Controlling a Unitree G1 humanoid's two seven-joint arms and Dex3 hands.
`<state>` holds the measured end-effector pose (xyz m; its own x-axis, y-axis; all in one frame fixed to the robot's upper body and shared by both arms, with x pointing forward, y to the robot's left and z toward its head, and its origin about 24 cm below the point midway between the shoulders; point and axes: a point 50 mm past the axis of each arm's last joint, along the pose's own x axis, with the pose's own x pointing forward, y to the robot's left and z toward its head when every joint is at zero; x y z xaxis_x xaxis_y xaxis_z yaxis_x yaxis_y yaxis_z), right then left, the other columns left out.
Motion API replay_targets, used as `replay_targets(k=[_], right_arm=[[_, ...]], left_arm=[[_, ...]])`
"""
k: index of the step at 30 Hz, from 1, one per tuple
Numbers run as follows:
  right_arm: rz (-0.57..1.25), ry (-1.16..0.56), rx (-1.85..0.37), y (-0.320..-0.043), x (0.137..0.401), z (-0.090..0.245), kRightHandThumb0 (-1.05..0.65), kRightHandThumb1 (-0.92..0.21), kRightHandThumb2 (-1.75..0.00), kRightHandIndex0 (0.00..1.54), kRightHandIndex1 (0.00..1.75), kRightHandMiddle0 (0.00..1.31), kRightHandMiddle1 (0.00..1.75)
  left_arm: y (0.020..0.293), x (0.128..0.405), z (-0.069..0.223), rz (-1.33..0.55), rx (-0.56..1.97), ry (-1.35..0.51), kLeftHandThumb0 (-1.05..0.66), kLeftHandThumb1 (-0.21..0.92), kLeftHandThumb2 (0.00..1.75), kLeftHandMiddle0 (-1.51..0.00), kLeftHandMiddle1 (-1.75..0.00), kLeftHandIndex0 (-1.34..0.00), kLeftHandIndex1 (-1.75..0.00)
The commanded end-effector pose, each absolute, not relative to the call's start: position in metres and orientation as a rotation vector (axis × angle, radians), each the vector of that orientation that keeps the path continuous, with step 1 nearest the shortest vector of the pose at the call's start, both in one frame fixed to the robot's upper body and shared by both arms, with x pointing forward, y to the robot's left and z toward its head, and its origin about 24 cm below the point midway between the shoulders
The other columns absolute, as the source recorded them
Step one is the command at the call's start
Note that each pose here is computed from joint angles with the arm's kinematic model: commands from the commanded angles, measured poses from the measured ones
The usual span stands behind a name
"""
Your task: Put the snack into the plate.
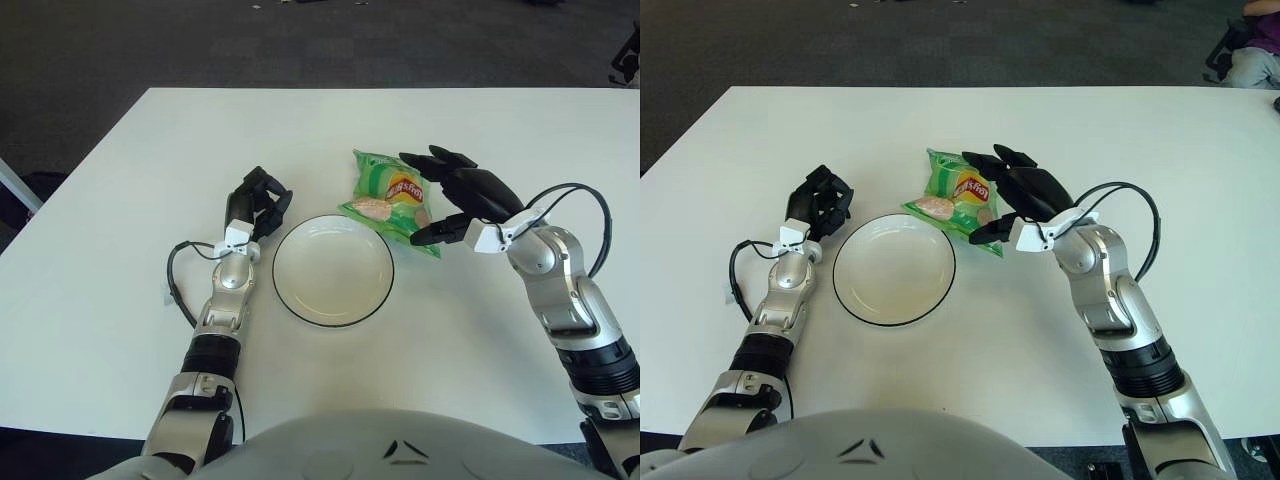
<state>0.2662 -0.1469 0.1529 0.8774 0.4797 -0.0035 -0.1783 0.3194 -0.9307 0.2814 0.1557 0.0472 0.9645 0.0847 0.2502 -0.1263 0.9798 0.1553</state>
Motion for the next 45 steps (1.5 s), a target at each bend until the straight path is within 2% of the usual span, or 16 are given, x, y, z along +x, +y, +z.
replay_targets(k=[1,26,45], right_arm=[[0.476,-0.262,-1.192,-0.139,0.270,0.156,-0.69,-0.80,0.00,0.00,0.00,0.18,0.01],[0.658,-0.105,-1.297,-0.128,0.295,0.140,-0.67,-0.83,-0.01,0.00,0.00,0.20,0.02],[0.715,0.039,-1.297,-0.144,0.307,0.096,-0.65,-0.84,-0.01,0.00,0.00,0.28,0.05]], left_arm=[[0.156,0.277,0.041,0.113,0.177,-0.228,-0.29,0.92,0.28,-0.95,-1.75,-0.76,-1.75],[0.152,0.274,0.041,0.118,0.192,-0.256,-0.30,0.92,0.28,-0.96,-1.75,-0.76,-1.75],[0.152,0.274,0.041,0.119,0.194,-0.269,-0.30,0.92,0.28,-0.96,-1.75,-0.76,-1.75]])
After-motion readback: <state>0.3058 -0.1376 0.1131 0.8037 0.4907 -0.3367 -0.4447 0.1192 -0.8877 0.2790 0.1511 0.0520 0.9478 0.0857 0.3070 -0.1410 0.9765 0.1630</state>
